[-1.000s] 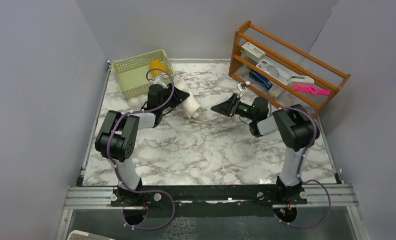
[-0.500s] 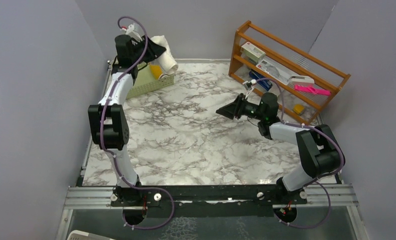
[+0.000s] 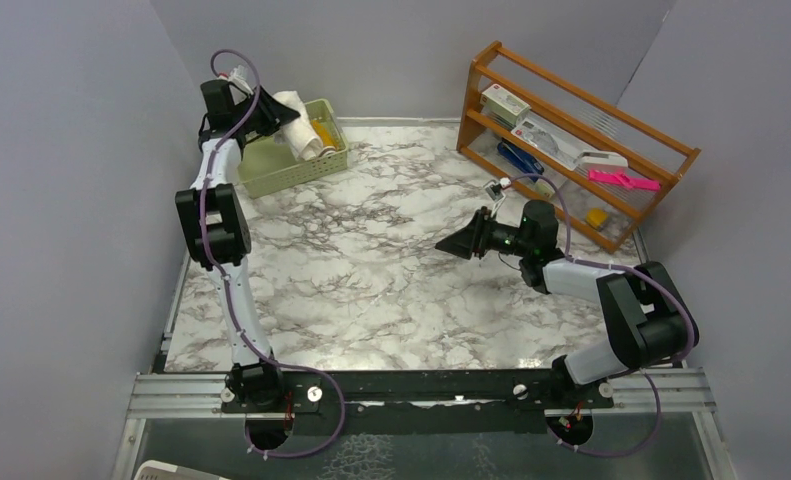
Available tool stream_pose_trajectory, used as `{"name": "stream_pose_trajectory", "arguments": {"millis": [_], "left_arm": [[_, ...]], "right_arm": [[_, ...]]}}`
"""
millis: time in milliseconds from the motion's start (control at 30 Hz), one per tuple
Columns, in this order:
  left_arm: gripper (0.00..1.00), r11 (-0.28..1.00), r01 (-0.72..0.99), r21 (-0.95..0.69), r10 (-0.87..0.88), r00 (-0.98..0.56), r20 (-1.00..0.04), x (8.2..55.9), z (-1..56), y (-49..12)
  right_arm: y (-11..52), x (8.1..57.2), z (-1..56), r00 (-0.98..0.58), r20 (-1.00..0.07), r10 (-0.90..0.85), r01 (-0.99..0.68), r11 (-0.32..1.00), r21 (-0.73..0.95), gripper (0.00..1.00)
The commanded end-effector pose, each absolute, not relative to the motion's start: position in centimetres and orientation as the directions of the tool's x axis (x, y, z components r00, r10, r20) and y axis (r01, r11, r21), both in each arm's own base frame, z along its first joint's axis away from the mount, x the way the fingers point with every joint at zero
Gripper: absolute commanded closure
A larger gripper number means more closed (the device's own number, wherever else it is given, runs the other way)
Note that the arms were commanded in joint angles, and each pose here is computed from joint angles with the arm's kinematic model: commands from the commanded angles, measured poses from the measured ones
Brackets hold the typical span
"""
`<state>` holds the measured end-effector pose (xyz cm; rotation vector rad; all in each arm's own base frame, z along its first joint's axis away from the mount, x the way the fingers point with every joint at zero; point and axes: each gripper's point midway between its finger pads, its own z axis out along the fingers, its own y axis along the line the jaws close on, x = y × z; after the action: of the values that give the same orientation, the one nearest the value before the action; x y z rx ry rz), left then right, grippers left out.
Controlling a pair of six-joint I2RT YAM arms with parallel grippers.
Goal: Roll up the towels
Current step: Place the towel in the bin.
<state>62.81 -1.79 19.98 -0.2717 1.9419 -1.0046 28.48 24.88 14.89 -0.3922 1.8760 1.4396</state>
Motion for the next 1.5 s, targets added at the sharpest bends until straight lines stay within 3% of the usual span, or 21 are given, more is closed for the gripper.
{"name": "stream_pose_trajectory", "arguments": {"millis": [0,133,467,533,567,700,900,1300,1333,1367,1400,1467], "left_arm": [[0.65,0.608,0.213,-0.765,-0.575,-0.546,-0.609,64.1,19.0,0.1],[0.64,0.578,0.176,-0.797,-0.594,-0.58,-0.558,65.2,15.5,0.6],[0.45,0.618,0.032,-0.786,-0.596,-0.633,-0.495,65.6,9.4,1.8],[0.04,0.647,-0.025,-0.762,-0.6,-0.634,-0.488,65.4,8.5,2.6],[0.01,0.659,-0.05,-0.75,-0.603,-0.632,-0.487,65.3,8.2,3.0],[0.01,0.702,-0.159,-0.694,-0.617,-0.622,-0.482,64.3,7.1,5.0],[0.01,0.797,-0.254,-0.548,-0.574,-0.603,-0.554,62.6,9.0,7.7],[0.01,0.885,-0.173,-0.433,-0.454,-0.534,-0.713,59.8,21.5,8.5],[0.01,0.89,-0.163,-0.425,-0.443,-0.528,-0.725,59.3,22.6,8.4],[0.01,0.895,-0.153,-0.419,-0.433,-0.524,-0.733,58.6,23.6,8.2],[0.01,0.901,-0.143,-0.41,-0.421,-0.52,-0.743,57.6,24.6,8.0],[0.01,0.918,-0.121,-0.377,-0.383,-0.514,-0.767,55.6,26.5,7.4]], "right_arm": [[25.0,27.7,15.0,-0.677,-0.72,0.153,-0.659,0.311,0.685,0.54],[25.0,27.7,14.7,-0.685,-0.712,0.152,-0.651,0.311,0.692,0.54],[24.9,27.5,14.6,-0.687,-0.712,0.145,-0.649,0.319,0.691,0.54],[24.8,27.4,14.7,-0.685,-0.714,0.146,-0.65,0.32,0.689,0.54],[24.8,27.4,14.7,-0.686,-0.713,0.146,-0.649,0.321,0.69,0.54],[24.8,27.4,14.6,-0.689,-0.709,0.147,-0.643,0.326,0.693,0.54],[24.5,27.4,14.8,-0.679,-0.717,0.154,-0.643,0.346,0.683,0.54],[24.2,29.1,18.5,-0.611,-0.772,0.175,-0.669,0.408,0.621,0.5],[24.1,29.2,18.9,-0.6,-0.781,0.173,-0.675,0.415,0.611,0.48],[24.0,29.3,19.2,-0.591,-0.788,0.174,-0.677,0.423,0.601,0.17],[23.9,29.4,19.6,-0.579,-0.796,0.176,-0.681,0.433,0.591,0.04],[23.5,29.3,20.9,-0.538,-0.823,0.179,-0.699,0.451,0.555,0.02]]}}
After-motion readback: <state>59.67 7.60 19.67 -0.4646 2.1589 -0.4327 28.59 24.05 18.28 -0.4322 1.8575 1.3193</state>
